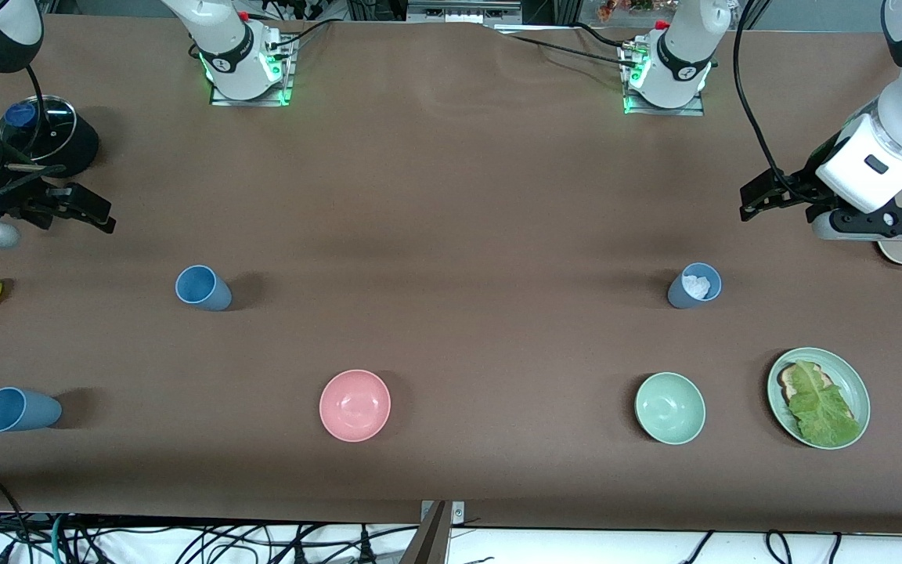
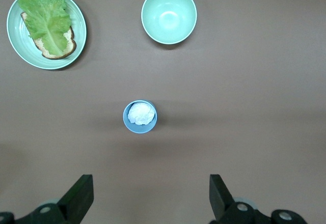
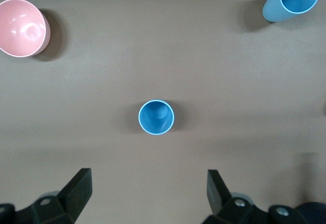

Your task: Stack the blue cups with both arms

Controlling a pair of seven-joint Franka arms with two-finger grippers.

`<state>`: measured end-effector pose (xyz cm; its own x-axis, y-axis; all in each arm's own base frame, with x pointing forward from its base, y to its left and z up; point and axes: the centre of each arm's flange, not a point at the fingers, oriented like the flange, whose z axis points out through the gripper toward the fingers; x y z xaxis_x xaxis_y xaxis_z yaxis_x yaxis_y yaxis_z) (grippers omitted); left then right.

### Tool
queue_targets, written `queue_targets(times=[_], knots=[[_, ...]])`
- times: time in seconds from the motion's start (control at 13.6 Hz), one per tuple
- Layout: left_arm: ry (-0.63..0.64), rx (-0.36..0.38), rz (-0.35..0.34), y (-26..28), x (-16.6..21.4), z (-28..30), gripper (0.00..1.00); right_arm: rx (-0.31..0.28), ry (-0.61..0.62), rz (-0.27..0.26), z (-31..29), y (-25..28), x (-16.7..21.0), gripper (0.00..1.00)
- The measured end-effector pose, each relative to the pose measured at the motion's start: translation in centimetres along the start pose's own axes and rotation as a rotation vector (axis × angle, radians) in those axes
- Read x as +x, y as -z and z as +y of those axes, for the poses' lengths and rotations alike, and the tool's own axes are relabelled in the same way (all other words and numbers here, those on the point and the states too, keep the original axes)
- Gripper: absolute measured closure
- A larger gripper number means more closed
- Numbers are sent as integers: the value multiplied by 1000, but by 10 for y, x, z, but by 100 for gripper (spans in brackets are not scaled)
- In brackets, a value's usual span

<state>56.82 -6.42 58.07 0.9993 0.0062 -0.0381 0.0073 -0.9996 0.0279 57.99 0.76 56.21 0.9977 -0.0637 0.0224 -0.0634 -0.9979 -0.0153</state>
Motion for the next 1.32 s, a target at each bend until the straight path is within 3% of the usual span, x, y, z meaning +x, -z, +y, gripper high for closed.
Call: queue_targets(times=[1.32], knots=[[12, 2, -22, -13, 7, -6, 0, -1, 0, -8, 0, -1, -1, 0]])
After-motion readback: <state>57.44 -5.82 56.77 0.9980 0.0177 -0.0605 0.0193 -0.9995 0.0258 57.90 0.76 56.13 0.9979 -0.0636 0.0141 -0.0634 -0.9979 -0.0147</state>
